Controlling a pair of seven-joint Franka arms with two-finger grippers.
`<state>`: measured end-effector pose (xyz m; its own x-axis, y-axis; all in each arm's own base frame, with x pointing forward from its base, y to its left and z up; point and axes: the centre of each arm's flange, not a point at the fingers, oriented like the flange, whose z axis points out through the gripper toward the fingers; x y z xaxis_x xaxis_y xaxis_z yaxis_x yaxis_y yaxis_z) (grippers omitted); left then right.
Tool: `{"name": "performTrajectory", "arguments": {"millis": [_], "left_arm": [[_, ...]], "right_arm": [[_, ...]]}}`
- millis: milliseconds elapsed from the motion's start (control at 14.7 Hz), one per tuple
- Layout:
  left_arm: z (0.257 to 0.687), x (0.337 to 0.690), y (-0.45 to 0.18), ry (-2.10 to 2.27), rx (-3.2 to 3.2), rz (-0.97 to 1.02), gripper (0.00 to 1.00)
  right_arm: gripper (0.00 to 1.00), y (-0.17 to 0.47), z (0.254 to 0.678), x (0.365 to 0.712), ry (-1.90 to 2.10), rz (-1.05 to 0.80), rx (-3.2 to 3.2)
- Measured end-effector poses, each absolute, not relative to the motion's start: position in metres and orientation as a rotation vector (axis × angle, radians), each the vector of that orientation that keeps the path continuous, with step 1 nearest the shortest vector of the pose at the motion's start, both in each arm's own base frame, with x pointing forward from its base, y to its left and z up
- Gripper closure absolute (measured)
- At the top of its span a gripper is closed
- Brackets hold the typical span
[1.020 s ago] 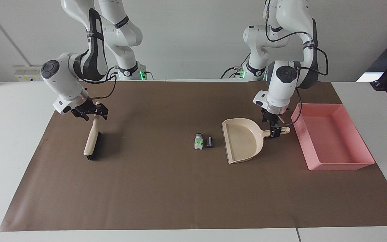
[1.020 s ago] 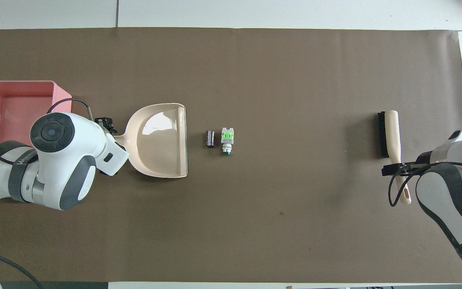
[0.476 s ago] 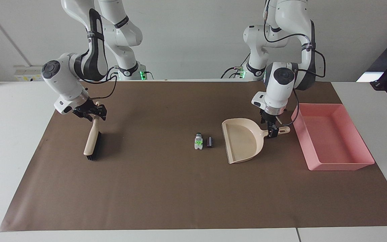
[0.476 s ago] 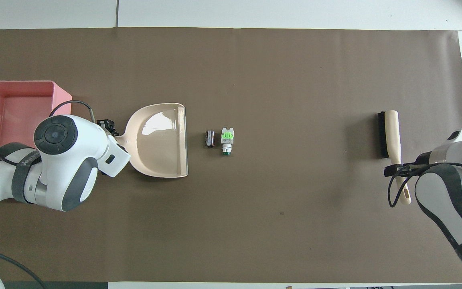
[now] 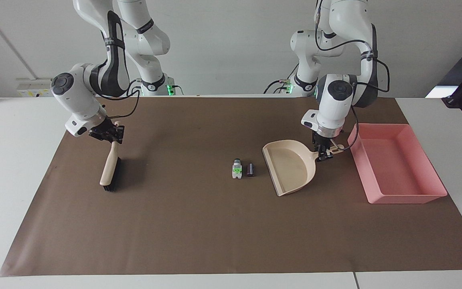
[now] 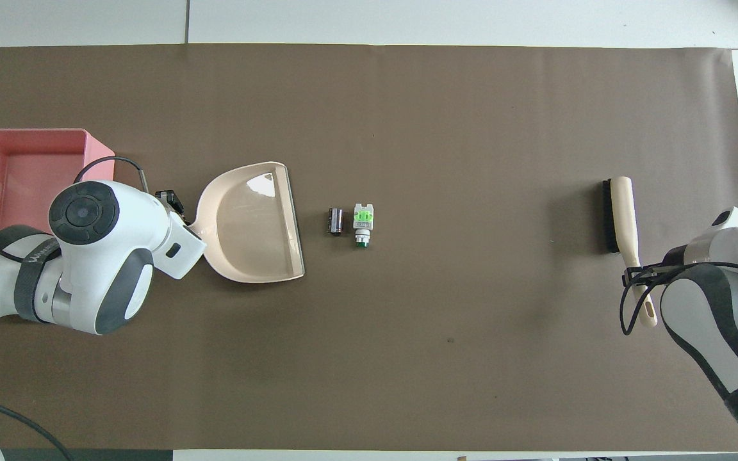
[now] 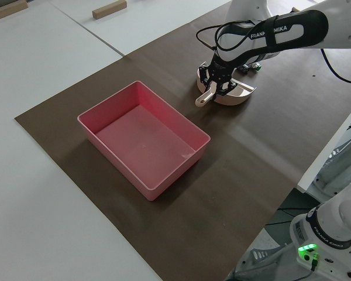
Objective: Clean e-waste and dump in bin
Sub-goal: 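Lift the brush with the right gripper while the left gripper holds the dustpan, then brush the components into the dustpan while the left gripper holds it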
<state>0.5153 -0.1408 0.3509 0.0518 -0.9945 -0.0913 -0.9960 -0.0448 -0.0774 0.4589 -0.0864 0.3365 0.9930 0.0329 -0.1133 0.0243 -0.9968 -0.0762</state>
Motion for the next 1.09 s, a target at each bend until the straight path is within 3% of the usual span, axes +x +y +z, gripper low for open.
{"name": "performTrajectory", "arguments": {"millis": [340,612,1088], "left_arm": [[0.39,0.532,-0.142,2.066,-2.205,0.069,0.68],[0.4,0.537,-0.144,2.057,-2.111,0.103,0.68],[0.381,0.556,-0.194,2.137,-1.944,0.135,0.68]], "right_arm": [[0.74,-0.051,0.366,0.478,-0.028,0.226,-3.065],[0.74,0.039,0.399,0.495,-0.027,0.214,-3.153],[0.74,0.199,0.385,0.466,-0.158,0.198,-3.22]]}}
